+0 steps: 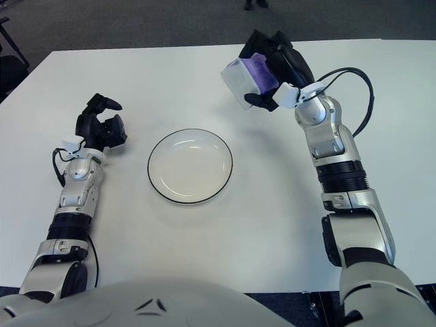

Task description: Put the tissue paper into the plate.

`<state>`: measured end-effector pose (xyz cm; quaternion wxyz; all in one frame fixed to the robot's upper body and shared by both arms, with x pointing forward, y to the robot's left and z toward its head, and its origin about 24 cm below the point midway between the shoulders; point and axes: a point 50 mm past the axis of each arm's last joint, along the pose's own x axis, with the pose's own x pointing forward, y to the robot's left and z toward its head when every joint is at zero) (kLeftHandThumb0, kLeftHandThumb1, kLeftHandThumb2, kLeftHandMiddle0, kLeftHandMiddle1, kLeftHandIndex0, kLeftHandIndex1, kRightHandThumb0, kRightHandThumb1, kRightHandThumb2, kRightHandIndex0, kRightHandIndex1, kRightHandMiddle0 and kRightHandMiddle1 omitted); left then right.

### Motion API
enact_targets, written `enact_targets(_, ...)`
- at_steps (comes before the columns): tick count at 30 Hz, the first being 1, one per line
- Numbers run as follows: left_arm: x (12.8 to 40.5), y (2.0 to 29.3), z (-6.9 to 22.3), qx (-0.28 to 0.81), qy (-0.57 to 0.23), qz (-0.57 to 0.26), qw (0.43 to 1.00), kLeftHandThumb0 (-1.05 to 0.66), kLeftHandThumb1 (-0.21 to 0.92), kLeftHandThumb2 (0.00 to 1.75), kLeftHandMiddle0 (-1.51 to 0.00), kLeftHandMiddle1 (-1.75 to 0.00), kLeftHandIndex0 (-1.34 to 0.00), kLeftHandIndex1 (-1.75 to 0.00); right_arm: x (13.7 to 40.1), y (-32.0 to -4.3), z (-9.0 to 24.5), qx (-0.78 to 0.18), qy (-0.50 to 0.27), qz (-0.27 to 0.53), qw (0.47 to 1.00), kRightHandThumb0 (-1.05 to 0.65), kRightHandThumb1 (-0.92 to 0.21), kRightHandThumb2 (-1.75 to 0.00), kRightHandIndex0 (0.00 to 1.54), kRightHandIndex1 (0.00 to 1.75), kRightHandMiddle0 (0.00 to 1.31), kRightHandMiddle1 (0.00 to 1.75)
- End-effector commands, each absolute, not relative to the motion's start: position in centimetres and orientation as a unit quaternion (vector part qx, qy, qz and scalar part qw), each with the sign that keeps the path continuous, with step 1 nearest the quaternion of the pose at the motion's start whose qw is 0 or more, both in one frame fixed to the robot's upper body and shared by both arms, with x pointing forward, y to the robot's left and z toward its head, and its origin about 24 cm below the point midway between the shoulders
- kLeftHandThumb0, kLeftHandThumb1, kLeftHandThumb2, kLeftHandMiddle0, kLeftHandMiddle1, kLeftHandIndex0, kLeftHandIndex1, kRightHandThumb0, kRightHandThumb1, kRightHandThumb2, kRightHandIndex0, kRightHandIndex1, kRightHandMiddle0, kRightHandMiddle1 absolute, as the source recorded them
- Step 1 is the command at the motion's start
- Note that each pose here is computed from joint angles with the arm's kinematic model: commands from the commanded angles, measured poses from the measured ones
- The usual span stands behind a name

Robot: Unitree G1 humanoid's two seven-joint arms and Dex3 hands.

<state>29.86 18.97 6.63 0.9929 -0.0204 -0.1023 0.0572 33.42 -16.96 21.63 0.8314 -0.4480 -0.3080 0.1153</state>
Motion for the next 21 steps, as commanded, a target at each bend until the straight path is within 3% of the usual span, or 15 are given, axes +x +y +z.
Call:
enact_targets(1, 25.1, 18.5, -1.9, -0.053, 0.057, 0.08, 0.994, -0.46, 0.38, 1.24, -1.3, -1.75, -0.57, -1.75, 32.9, -14.6, 22.3, -0.432, -0.351, 0.151, 0.817, 0.0, -0.04, -1.62, 0.83, 1.69, 0.59, 1.75)
enact_targets(6, 25.2, 18.5, -1.9, -0.057, 0.057, 0.078, 0.994, -0.46, 0.38, 1.24, -1.3, -1.75, -0.56, -1.75, 32.7, -13.3, 22.4, -0.419, -0.375, 0.176, 0.808, 0.0, -0.07, -1.6, 0.8, 1.72, 0.57, 1.75)
enact_targets(13, 25.3, 18.6, -1.9, -0.054, 0.054, 0.075, 0.994, -0.46, 0.37, 1.26, -1.31, -1.75, -0.57, -1.75, 32.2, -11.7, 22.6, -0.425, -0.408, 0.181, 0.787, 0.0, 0.05, -1.73, 0.86, 1.74, 0.69, 1.72)
enact_targets(21, 25.4, 18.6, -2.0, -0.058, 0.053, 0.074, 0.994, -0.46, 0.37, 1.25, -1.3, -1.75, -0.57, -1.75, 31.8, -10.6, 22.8, -0.428, -0.432, 0.187, 0.771, 0.0, 0.08, -1.75, 0.88, 1.75, 0.73, 1.69)
